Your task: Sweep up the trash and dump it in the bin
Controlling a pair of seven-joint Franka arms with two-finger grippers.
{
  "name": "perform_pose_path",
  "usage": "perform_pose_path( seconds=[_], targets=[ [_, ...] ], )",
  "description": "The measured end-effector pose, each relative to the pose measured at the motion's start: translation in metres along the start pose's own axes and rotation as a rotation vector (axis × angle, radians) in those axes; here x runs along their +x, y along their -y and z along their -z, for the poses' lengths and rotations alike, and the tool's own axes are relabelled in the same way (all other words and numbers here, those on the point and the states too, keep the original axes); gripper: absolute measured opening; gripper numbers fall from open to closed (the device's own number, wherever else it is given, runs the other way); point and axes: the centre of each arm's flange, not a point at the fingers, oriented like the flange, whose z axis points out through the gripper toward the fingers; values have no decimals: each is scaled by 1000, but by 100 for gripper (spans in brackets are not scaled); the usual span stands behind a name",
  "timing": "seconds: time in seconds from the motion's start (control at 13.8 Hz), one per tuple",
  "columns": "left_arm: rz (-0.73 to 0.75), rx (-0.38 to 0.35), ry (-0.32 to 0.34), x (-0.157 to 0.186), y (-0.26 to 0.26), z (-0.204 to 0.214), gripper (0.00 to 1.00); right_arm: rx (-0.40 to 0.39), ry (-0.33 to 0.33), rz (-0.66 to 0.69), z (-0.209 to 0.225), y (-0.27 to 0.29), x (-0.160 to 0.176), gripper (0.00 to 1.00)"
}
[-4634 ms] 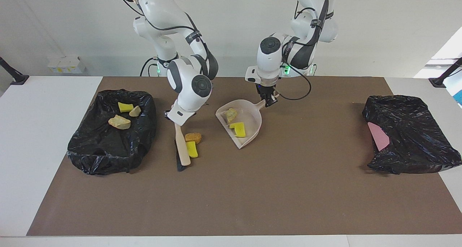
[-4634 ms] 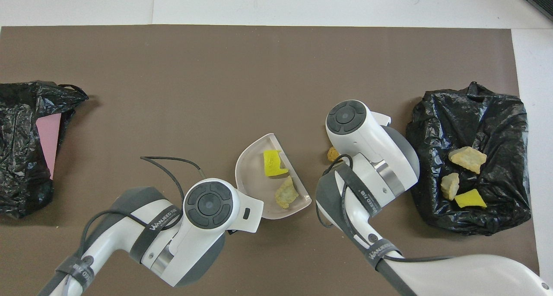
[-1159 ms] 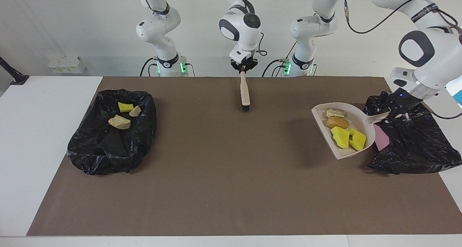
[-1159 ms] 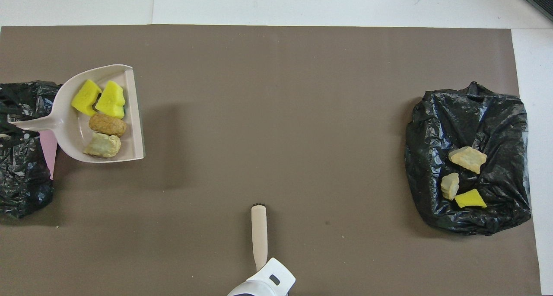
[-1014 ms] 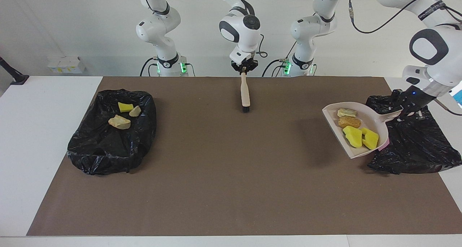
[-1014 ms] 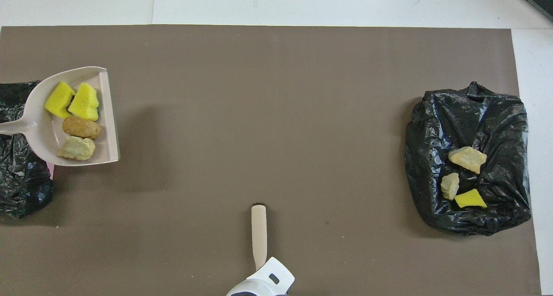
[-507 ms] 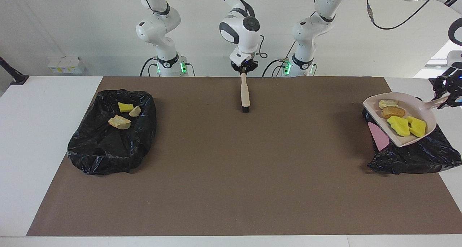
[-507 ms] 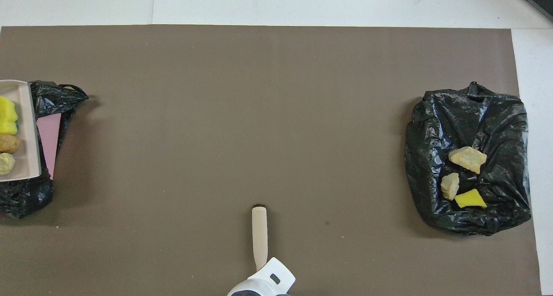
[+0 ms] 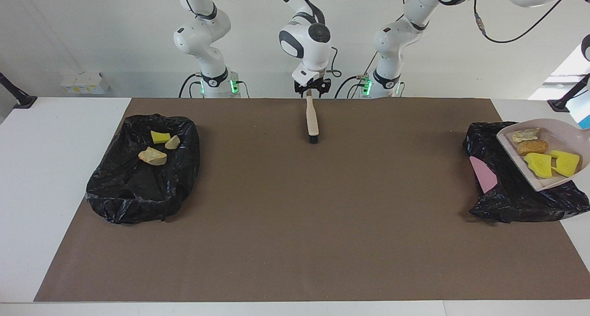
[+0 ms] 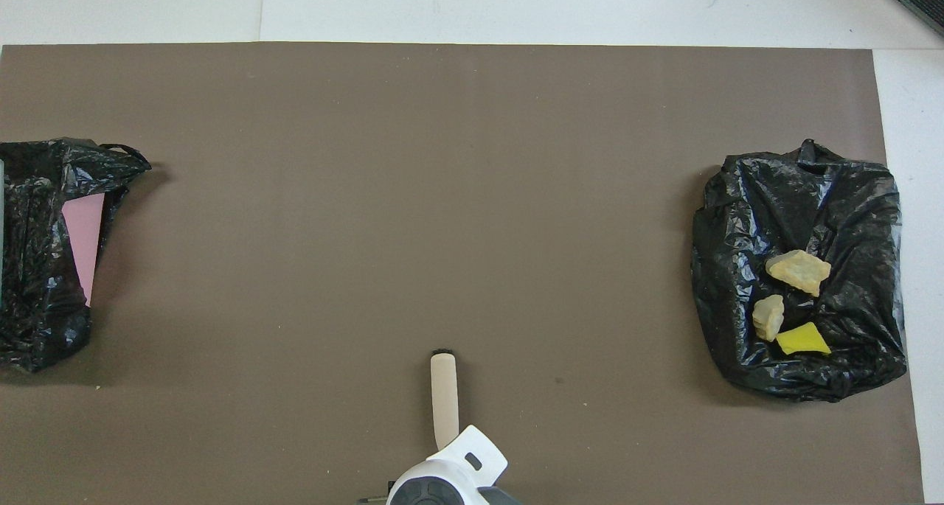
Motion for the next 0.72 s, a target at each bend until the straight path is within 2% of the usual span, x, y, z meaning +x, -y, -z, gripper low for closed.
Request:
perform_pose_path(
  seconds=[0.07, 0.14, 0.43, 0.58, 0.72],
  targets=[
    [-18, -5, 51, 6, 4, -3, 31, 16, -7, -10, 8, -5, 13, 94],
    [-35, -13, 95, 14, 8, -6, 31, 36, -18, -13, 19, -11, 28, 100],
    [-63, -44, 306, 63, 23, 6, 31, 149, -103, -81, 102, -66, 104, 100],
    [-69, -49, 401, 67, 21, 17, 31, 186, -135, -100, 158, -101, 140, 100],
    [-71, -50, 477, 57, 16, 26, 31, 220, -174, -115, 209, -137, 170, 100]
  ],
)
